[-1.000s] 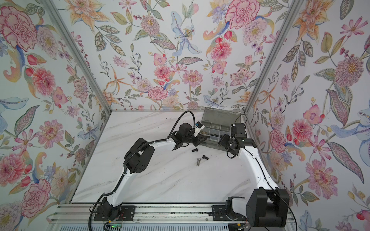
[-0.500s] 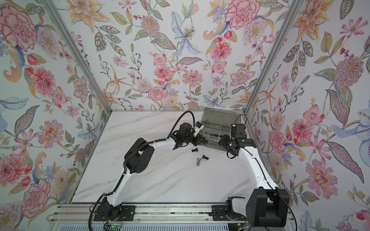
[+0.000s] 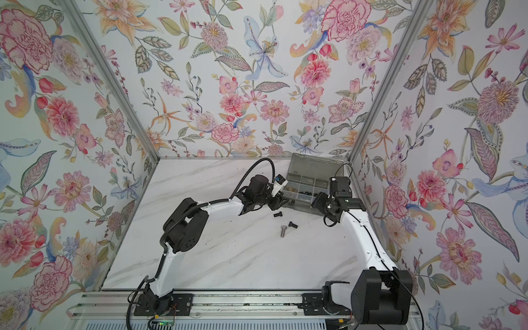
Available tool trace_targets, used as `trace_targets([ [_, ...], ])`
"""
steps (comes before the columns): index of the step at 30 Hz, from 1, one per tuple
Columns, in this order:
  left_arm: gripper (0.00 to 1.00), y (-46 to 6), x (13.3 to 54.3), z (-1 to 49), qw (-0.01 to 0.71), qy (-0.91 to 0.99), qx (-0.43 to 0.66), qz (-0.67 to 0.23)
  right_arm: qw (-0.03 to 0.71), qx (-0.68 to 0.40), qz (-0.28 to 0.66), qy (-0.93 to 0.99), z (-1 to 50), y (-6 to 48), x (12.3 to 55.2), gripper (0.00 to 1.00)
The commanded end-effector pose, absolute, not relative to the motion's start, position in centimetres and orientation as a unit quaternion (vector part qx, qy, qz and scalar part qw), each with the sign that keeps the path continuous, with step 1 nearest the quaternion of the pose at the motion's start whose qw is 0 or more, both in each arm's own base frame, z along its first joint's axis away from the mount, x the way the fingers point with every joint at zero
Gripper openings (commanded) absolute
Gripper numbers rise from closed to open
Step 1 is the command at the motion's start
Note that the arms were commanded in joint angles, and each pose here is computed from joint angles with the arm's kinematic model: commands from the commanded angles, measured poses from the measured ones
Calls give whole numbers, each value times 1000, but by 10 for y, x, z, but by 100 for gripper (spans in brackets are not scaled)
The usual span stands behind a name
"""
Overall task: Sort the screws and nuts into containers
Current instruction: Place the screw into the container.
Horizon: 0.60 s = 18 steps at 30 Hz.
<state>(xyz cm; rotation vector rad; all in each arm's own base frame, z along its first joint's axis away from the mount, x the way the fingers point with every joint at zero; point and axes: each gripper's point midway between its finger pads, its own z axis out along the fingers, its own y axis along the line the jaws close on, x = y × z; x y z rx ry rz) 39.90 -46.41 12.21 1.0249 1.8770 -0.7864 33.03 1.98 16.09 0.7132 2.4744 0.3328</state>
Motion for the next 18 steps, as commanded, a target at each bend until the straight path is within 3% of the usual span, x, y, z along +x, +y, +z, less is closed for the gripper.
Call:
trace_targets([
  [1, 51, -445, 391, 152, 458, 730, 426, -277, 254, 261, 121, 923, 153, 20, 326, 67],
  [8, 55, -413, 375, 93, 407, 774, 433, -221, 248, 260, 122, 925, 149, 21, 327, 68],
  [18, 57, -413, 372, 55, 380, 776, 474, -171, 245, 258, 124, 926, 148, 22, 327, 68],
])
